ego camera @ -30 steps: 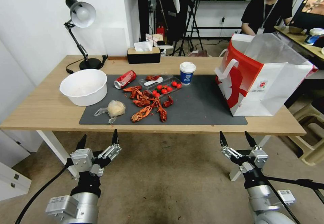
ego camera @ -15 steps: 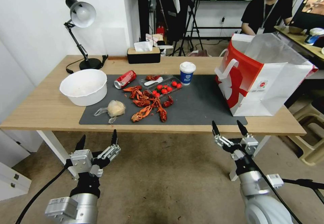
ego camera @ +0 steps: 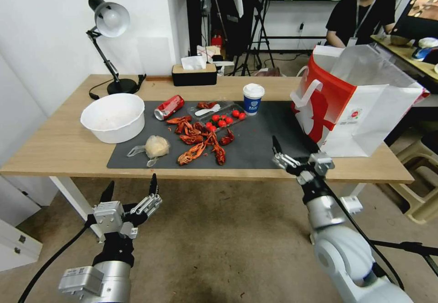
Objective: Pick up the trash from the table and place it into the takeout bag.
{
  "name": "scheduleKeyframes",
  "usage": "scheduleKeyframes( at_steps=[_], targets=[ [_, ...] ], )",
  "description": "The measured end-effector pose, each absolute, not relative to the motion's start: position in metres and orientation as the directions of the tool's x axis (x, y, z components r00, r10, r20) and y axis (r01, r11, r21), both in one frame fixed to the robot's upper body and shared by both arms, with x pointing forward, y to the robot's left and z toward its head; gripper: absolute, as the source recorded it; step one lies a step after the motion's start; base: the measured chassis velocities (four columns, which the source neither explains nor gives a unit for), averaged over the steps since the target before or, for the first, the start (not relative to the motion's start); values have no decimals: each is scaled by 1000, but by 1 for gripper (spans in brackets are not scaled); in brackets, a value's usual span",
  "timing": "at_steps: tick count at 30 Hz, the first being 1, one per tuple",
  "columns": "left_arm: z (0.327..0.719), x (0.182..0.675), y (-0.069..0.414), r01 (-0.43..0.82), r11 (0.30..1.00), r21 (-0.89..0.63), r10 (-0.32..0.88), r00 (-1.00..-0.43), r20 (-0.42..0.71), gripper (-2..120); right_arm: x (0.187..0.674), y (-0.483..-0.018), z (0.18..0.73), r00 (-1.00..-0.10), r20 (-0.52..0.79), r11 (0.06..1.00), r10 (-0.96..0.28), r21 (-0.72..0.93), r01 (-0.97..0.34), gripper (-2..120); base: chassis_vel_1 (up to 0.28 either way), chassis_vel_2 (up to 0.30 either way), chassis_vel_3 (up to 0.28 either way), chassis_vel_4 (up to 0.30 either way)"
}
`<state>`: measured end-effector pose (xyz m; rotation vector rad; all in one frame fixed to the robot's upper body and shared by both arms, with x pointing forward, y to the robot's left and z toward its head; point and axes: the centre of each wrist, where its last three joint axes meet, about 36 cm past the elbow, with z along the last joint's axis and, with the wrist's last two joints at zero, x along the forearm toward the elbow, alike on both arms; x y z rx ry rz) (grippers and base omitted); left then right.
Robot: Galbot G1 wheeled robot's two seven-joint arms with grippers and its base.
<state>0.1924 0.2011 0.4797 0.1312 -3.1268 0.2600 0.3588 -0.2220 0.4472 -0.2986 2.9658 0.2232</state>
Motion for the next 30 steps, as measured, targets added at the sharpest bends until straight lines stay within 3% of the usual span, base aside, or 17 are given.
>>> scheduleKeyframes(
  at_steps=[30],
  targets=[
    [471,195,200,-103,982,-161,-100,-995,27,100,491,-211,449,-985,23,977,-170,137,-165,100,0,0,0,0]
  ],
)
